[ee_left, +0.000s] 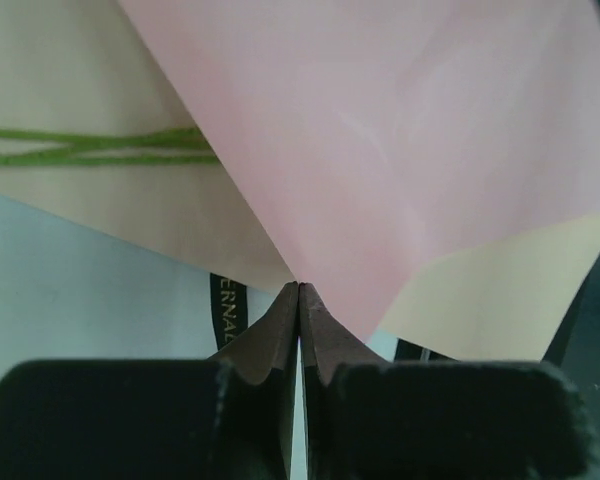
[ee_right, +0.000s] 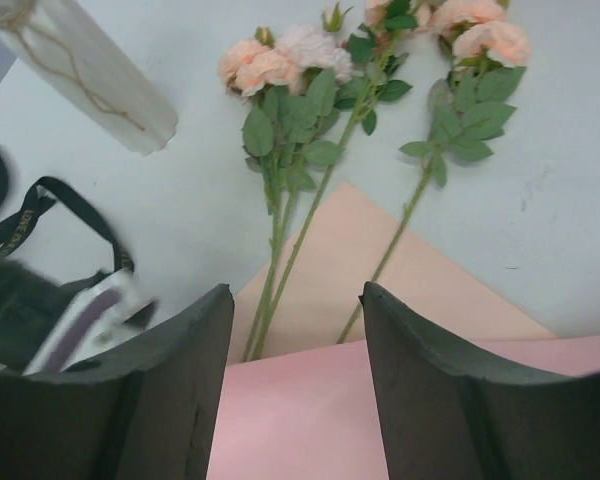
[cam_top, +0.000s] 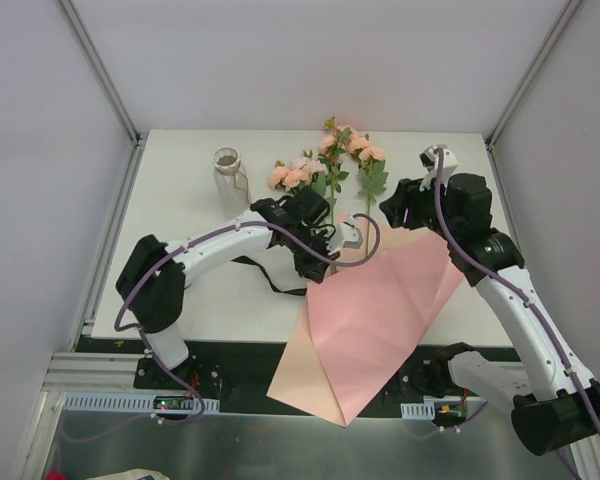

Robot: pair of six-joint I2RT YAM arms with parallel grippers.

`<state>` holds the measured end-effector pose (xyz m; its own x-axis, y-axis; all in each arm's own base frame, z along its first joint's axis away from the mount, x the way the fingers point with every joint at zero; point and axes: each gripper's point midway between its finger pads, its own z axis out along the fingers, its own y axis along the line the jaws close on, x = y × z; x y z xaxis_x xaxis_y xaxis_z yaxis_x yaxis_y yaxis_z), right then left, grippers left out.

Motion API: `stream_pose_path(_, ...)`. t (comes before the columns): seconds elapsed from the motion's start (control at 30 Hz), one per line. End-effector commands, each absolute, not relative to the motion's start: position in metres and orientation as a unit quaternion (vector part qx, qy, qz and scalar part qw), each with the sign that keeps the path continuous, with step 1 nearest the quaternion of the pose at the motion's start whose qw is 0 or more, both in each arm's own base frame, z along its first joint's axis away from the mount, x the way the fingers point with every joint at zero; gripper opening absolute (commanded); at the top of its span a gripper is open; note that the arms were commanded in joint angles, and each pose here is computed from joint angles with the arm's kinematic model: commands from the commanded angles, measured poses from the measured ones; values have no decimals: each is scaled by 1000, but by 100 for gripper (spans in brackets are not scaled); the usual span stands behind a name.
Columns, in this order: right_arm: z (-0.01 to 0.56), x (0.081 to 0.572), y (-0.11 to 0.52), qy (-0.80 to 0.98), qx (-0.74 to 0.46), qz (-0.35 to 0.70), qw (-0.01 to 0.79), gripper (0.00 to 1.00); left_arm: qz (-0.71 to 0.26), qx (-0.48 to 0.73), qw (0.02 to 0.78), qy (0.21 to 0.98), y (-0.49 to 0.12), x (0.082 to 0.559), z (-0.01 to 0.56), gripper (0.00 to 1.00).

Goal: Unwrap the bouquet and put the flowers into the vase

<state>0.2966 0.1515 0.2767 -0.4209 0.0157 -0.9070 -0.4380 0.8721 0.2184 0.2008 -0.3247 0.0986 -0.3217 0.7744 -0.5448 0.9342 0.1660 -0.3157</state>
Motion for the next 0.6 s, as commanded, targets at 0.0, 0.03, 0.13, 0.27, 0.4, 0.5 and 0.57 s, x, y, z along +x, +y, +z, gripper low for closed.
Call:
stream_pose_path(0.0,300,314,116,818,-73,153,549,57,-340,610,199,687,-346,166,205,0)
stream_pose_path(0.03,302,316,113,818,-68,152,551,57,-347,606,196,688,-346,159,215,0)
stream_pose_path(0.13,302,324,105,823,-52,148,545,57,-377,609,200,669,-353,133,256,0)
stream_pose_path(0.27,309,337,106,836,-47,143,527,56,-394,636,196,633,-365,95,301,0)
stream_pose_path(0.4,286,343,110,864,-43,142,482,57,-377,691,175,591,-378,59,317,0)
stream_pose_path(0.5,267,350,107,877,-47,124,462,63,-358,737,173,546,-388,34,332,0)
stream_pose_path(0.57,256,355,104,887,-51,114,445,66,-338,771,168,512,-394,12,334,0)
